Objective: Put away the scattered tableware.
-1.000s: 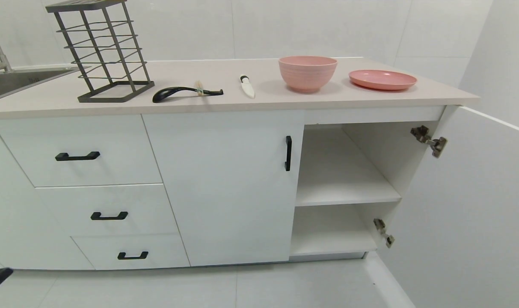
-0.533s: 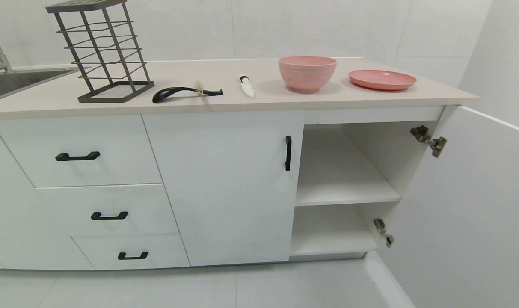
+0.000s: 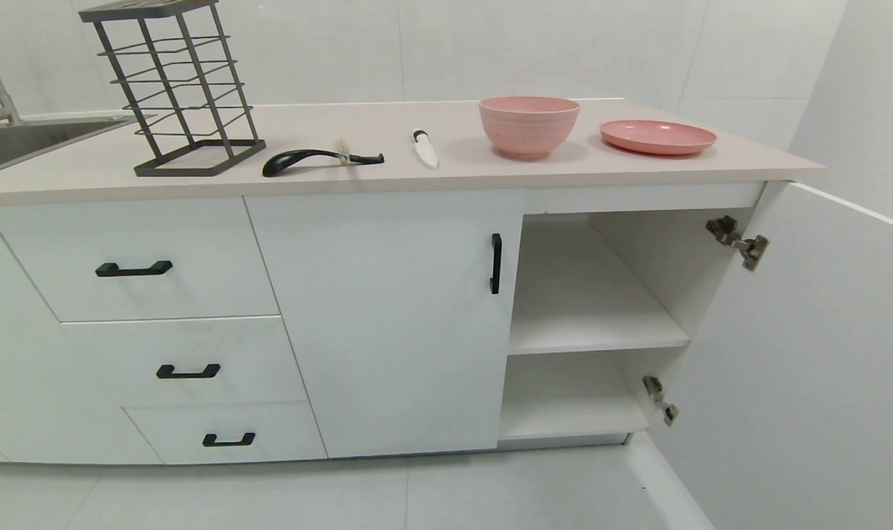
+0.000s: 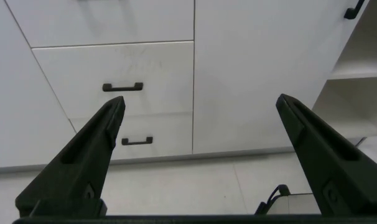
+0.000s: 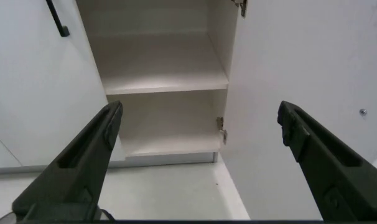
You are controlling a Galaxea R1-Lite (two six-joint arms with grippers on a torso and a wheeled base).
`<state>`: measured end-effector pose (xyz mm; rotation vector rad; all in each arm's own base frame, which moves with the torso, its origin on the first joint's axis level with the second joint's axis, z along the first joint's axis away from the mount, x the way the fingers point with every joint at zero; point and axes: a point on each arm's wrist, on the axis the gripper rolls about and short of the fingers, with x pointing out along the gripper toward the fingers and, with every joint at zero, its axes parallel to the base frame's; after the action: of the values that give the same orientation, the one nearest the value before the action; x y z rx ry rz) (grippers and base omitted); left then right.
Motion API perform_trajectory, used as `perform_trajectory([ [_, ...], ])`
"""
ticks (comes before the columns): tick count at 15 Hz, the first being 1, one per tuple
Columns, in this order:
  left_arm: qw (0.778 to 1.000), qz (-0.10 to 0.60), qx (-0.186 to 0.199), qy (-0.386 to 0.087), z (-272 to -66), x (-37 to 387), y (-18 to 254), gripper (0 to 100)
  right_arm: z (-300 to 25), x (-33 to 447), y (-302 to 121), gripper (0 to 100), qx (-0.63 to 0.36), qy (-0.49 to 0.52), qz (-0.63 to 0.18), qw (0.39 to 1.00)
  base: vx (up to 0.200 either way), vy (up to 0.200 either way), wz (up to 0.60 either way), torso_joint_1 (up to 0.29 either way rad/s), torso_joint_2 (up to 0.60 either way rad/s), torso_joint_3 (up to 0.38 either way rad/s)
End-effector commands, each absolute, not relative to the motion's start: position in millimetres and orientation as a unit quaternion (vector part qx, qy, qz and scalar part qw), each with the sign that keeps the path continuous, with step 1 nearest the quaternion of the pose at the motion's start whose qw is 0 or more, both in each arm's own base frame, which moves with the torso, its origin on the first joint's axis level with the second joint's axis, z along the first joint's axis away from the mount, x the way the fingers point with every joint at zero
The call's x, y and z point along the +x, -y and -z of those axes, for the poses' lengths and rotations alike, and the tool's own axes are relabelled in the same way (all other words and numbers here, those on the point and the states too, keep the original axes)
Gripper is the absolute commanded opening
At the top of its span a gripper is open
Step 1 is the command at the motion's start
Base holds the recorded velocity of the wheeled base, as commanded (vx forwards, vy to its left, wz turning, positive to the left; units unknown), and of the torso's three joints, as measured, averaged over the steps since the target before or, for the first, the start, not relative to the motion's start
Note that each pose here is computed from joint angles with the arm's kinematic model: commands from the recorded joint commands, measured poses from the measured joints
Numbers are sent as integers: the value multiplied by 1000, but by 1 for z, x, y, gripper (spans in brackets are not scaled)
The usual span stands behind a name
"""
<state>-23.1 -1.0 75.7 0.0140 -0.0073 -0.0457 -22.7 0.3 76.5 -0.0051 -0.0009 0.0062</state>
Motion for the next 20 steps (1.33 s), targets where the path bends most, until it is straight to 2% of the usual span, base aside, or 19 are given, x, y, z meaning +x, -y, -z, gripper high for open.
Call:
perform_trajectory([
  [1, 1000, 23, 7, 2, -76, -23, 1, 100, -76, -23, 0, 100, 2, 0, -5, 1000, 0, 0, 0, 0, 0, 0],
  [3, 1000, 23, 7, 2, -76, -23, 1, 100, -76, -23, 0, 100, 8, -1, -6, 1000, 0, 0, 0, 0, 0, 0],
  [8, 1000, 20, 5, 2, -76, -23, 1, 100, -76, -23, 0, 100, 8, -1, -5, 1000, 200, -200, 0, 5, 3, 0],
  [11, 1000, 19, 5, 2, -76, -23, 1, 100, -76, -23, 0, 100, 8, -1, -5, 1000, 0, 0, 0, 0, 0, 0],
  [15, 1000, 19, 5, 2, -76, -23, 1, 100, -76, -23, 0, 100, 8, -1, -5, 1000, 0, 0, -300, 1, 0, 0],
  [20, 1000, 19, 5, 2, -76, -23, 1, 100, -76, -23, 0, 100, 8, -1, -3, 1000, 0, 0, 0, 0, 0, 0],
])
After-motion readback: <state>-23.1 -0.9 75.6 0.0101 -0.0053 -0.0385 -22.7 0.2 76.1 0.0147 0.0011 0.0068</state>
